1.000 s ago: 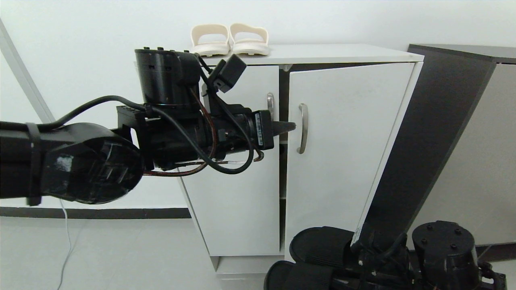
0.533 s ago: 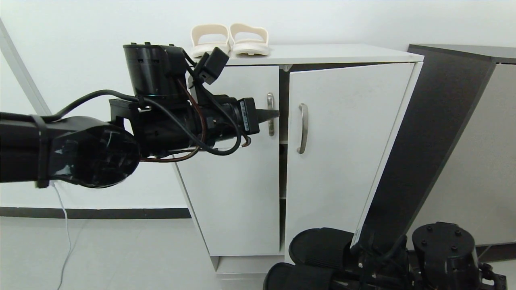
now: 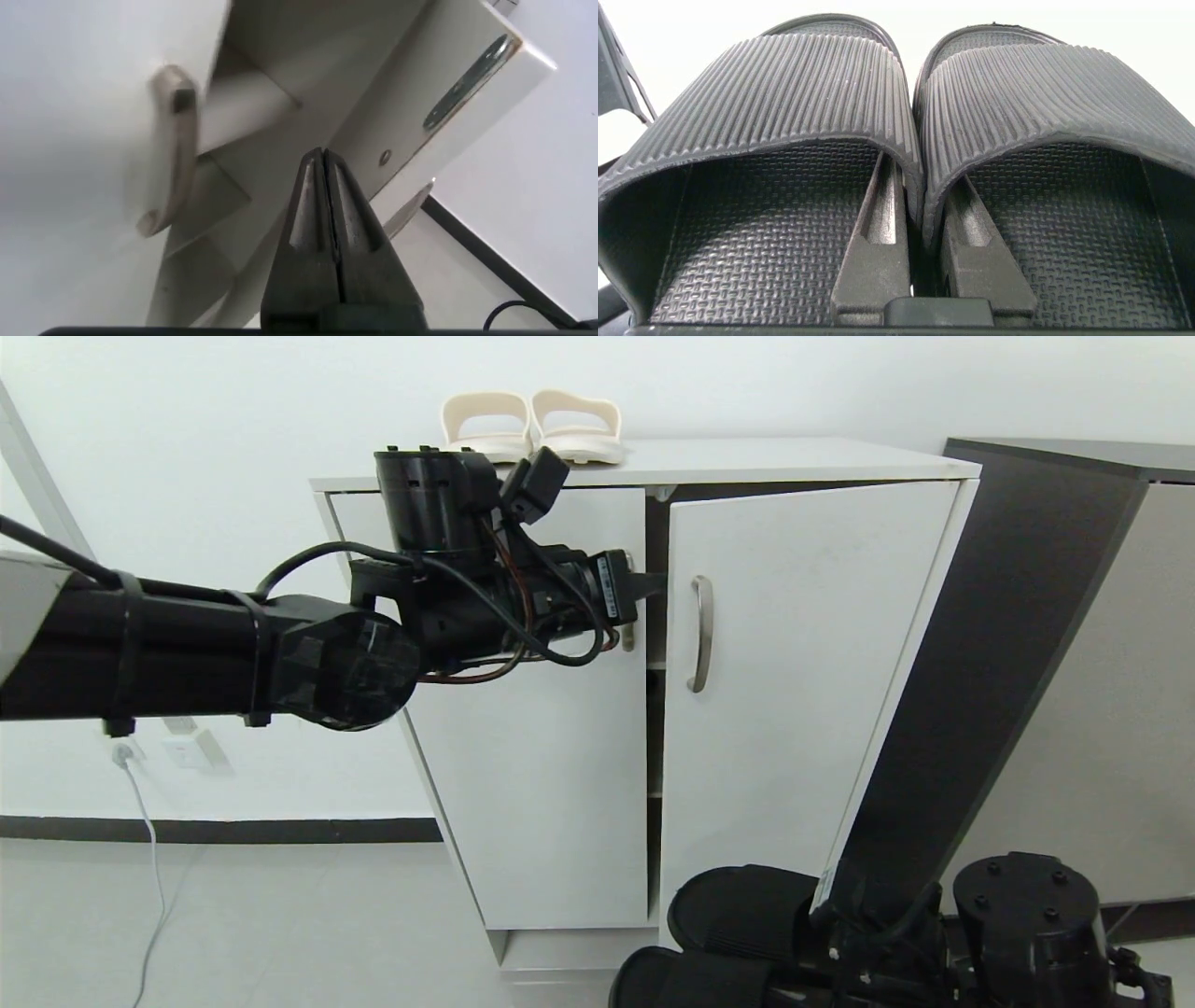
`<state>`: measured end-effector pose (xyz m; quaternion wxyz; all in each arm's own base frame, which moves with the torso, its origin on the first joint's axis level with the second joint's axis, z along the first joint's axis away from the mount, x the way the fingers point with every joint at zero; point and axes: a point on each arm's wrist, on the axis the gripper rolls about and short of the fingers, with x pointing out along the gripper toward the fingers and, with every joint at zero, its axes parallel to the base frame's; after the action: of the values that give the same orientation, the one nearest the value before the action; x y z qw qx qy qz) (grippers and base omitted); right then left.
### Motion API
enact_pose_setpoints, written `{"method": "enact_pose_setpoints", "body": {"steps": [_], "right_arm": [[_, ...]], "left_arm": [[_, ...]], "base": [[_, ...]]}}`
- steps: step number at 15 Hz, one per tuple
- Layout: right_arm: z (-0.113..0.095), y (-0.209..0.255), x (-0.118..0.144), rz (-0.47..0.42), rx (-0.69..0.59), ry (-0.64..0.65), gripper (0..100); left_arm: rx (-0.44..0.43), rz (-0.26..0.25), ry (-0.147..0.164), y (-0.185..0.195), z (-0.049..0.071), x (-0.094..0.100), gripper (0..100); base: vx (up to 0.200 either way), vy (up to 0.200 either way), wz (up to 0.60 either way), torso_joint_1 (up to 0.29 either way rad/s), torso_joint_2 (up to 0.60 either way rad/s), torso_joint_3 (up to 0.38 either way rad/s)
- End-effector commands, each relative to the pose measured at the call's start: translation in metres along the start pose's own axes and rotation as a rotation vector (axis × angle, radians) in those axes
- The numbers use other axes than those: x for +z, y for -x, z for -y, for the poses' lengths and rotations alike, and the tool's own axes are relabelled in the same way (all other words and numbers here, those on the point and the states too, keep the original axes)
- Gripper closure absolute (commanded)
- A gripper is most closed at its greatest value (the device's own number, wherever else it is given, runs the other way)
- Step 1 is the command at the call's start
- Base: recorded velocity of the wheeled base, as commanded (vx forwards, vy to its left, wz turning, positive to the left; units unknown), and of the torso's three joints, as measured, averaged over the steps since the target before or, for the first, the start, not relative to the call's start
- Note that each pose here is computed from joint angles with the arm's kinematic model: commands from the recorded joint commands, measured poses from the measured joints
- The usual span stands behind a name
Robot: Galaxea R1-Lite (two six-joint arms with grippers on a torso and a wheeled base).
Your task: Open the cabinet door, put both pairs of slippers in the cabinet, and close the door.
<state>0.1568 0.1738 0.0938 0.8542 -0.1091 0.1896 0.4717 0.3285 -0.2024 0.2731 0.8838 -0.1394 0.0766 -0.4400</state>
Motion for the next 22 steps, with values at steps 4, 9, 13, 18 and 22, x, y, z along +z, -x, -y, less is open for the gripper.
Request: {"method": "enact_pose_setpoints", "body": {"steps": [4, 9, 13, 18, 22], "right_arm": [[-0.006, 0.0, -0.004, -0.017, 0.022, 0.009, 100], [-0.011, -0.001, -0.005, -0.027, 0.042, 0.017, 100], [-0.018, 0.0, -0.008, -0.035, 0.069, 0.027, 100], [-0.02, -0.001, -0.007, -0.033, 0.073, 0.028, 100], [0.011, -0.012, 0.009, 0.017, -0.112, -0.034, 100]], "left_arm": [[0.014, -0.03, 0.014, -0.015, -0.007, -0.009, 100], [0.025, -0.029, 0.011, -0.021, 0.005, -0.017, 100], [-0.085, -0.005, -0.011, -0.025, 0.056, -0.034, 100], [-0.065, 0.005, -0.013, -0.021, 0.05, -0.032, 100], [0.006, 0.06, -0.023, 0.026, 0.038, -0.007, 100]], "base": [[0.0, 0.0, 0.0, 0.0, 0.0, 0.0], [-0.2, 0.0, 0.0, 0.003, 0.0, 0.002], [-0.2, 0.0, 0.0, -0.001, 0.0, 0.004], [-0.08, 0.0, 0.0, 0.0, 0.0, 0.001], [0.0, 0.0, 0.0, 0.0, 0.0, 0.0]]}}
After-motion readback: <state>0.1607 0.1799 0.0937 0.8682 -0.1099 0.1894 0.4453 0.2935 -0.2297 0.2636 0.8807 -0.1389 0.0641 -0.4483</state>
